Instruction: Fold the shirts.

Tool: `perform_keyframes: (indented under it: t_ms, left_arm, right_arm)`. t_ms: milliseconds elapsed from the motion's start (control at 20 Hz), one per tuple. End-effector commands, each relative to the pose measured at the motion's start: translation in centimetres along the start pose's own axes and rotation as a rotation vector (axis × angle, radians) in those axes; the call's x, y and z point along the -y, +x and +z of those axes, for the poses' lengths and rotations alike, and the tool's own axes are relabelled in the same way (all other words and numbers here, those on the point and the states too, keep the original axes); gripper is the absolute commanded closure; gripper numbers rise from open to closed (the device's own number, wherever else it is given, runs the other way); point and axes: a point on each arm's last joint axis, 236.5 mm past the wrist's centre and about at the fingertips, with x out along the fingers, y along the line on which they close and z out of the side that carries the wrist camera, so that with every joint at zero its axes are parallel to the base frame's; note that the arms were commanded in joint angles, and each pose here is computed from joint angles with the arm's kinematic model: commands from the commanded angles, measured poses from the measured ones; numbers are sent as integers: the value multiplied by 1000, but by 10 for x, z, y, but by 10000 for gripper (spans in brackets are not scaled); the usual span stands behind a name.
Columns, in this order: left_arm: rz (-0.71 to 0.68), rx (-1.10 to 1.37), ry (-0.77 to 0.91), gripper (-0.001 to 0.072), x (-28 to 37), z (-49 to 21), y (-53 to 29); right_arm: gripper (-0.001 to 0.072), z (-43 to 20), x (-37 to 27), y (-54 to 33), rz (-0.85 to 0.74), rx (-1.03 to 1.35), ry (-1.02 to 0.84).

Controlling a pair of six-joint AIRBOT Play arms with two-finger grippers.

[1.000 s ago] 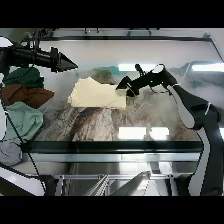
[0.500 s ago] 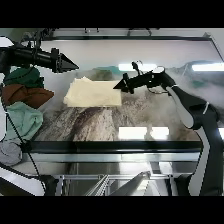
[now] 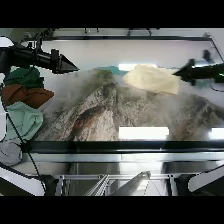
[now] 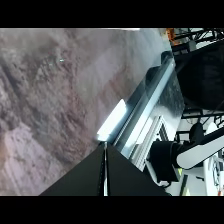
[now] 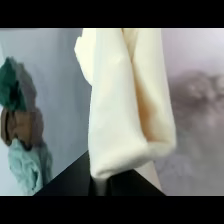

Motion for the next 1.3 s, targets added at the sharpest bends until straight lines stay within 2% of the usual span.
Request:
perform_keyframes:
  t_ms: [0,150,400,550,700,800,850,900,950,1000,1100,1250]
  left_arm:
    - [-7,-17,7,685,4,-3,6]
    - [-21,-50,25,685,14,-6,23]
    - [-59,-135,71,684,41,-21,62]
    - [-81,-186,98,685,58,-31,85]
    - [-99,-223,132,684,70,-40,100]
    - [-105,-234,143,684,73,-43,104]
    - [-109,-241,142,684,74,-44,104]
    - [-112,-251,142,684,75,-47,103]
    - [-115,-259,142,684,75,-48,102]
    - [-116,-261,140,684,74,-49,100]
    - [-116,-260,135,685,72,-48,96]
    - [-111,-230,124,685,67,-42,88]
  right_arm:
    - [697,-15,96,-120,-157,188,194]
    - [696,-55,168,-208,-239,358,363]
    - [697,-154,265,-294,-403,559,668]
    - [695,-205,293,-328,-453,743,823]
    - [692,-251,309,-336,-509,776,915]
    - [679,-261,309,-336,-488,776,947]
    - [554,-264,308,-336,-479,776,956]
    - [311,-268,305,-336,-466,773,964]
    - [101,-271,302,-336,-451,769,972]
    - [26,-273,299,-337,-439,773,976]
    - [28,-263,284,-345,-411,820,926]
    - [28,-190,207,-366,-252,970,456]
